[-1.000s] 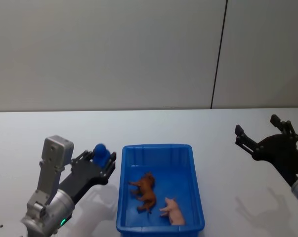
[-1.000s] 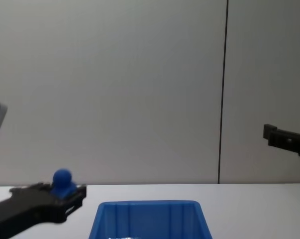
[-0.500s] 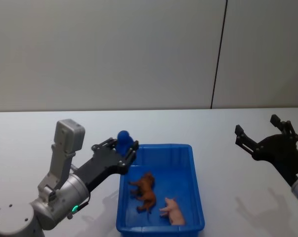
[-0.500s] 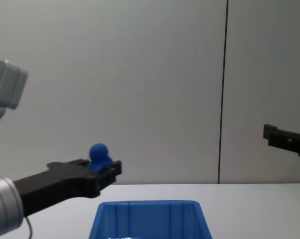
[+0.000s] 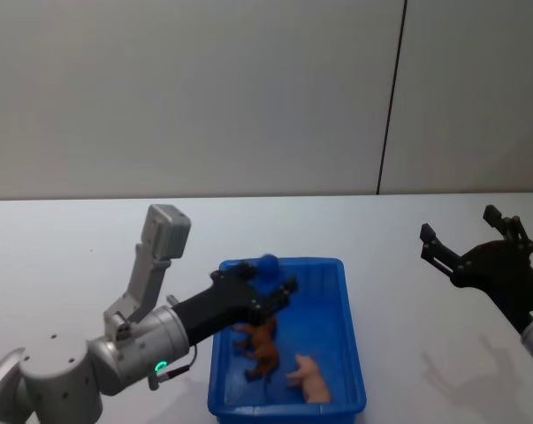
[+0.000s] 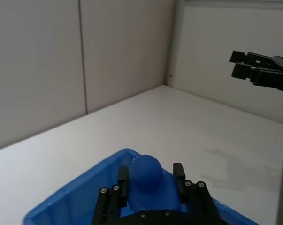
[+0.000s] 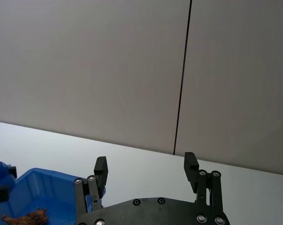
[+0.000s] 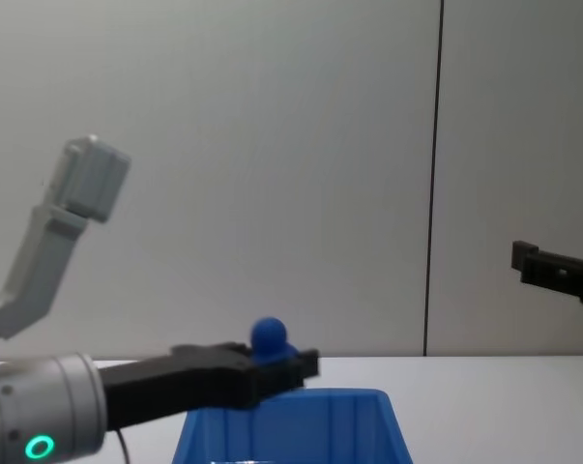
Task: Pick up the two dolls from the table and place them into the box.
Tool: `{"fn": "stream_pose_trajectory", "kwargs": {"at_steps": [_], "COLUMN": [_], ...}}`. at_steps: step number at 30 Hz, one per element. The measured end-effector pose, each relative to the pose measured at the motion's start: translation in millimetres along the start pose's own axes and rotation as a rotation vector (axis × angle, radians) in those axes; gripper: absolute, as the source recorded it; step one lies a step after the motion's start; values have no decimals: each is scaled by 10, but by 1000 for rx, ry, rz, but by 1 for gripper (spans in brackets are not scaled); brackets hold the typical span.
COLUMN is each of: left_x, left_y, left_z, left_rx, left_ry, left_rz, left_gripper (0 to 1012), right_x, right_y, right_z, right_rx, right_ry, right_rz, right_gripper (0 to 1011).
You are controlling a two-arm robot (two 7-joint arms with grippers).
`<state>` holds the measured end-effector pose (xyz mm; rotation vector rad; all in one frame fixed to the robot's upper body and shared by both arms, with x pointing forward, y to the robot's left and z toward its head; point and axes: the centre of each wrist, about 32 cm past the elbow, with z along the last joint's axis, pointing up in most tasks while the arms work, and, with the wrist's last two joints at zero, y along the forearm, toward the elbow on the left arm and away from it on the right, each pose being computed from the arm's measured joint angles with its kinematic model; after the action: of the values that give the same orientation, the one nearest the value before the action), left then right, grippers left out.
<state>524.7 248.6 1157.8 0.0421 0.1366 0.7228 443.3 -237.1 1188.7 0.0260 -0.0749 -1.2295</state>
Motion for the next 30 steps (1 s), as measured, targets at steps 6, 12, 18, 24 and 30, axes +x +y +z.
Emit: {"fn": "stream_pose_trajectory", "kwargs": {"at_steps": [6,12,18,24,30], "left_x": [66,124,136,102,52], "left_y": [-139,-237,-250,-193,-108], "left_z": [-8,2,23,49,62], "left_rx": [59,113,123,96,57], "left_ry": [62,117,137,124,94], "left_rz": [-88,-163,-183,-158,-111], "left_gripper": [744,899,1002,1002,1002], "right_x": [0,0,0,0,0], "right_y": [0,0,0,0,0], "right_z": [0,0,0,0,0], "right_rx": [0,0,0,0,0], "right_ry": [0,0,0,0,0], "right_rz": [0,0,0,0,0], "right_gripper": [1001,1001,1001,1001,1001]}}
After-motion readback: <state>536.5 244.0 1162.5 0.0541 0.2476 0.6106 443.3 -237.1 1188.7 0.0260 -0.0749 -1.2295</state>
